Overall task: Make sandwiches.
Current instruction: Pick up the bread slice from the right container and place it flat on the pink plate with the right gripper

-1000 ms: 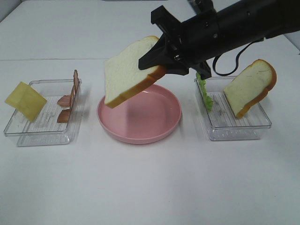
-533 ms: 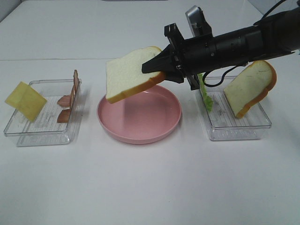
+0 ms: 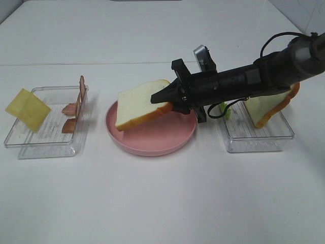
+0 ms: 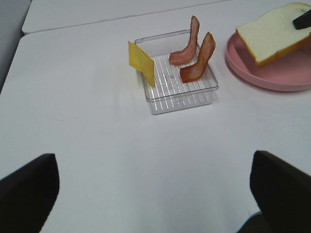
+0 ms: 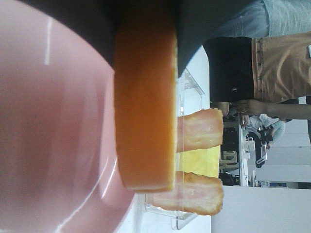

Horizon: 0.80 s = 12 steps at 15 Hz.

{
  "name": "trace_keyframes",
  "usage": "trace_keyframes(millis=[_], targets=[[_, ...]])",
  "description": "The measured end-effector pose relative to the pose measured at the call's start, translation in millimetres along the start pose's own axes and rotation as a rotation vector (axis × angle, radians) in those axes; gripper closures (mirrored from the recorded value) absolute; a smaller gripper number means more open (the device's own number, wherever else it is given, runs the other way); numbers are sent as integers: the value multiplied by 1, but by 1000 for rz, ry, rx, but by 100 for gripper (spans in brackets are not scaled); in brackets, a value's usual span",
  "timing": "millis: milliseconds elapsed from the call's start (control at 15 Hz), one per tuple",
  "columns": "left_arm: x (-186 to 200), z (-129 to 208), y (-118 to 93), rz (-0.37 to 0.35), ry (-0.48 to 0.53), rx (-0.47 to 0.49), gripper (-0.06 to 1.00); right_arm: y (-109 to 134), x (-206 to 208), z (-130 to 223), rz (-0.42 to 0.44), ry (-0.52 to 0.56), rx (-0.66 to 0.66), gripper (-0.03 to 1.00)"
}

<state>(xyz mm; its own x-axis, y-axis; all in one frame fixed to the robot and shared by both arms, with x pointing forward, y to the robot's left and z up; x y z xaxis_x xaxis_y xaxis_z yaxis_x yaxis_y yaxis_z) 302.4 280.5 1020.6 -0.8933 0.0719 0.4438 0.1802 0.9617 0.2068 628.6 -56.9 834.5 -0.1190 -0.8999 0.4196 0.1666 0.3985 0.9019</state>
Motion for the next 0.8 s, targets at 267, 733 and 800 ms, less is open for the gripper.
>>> trace_keyframes(millis=[267,733,800], targets=[[0,0,0,0,0,0,-5,-11,-3,-3,22,-10,2,74],[0,0,0,0,0,0,-5,-12,-4,-5,29,-20,0,74],[0,0,0,0,0,0,-5,-12,-4,-5,28,-19,0,74]])
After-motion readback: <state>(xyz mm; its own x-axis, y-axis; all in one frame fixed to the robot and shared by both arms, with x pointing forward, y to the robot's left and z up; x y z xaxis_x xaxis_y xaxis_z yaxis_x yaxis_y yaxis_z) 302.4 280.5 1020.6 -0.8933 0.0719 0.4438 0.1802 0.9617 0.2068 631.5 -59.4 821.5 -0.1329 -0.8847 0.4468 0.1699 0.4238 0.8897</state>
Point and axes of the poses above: a point on each arm's last joint axis where the gripper is mounted, x pointing back along that axis away from the gripper, y along the wrist's bending axis when the last joint is at zero, z = x × y, the point moved 8 cm from there along -x, pointing out along that axis toward the gripper, and after that the axes turned 10 degrees about -x, right-handed, at the moved point
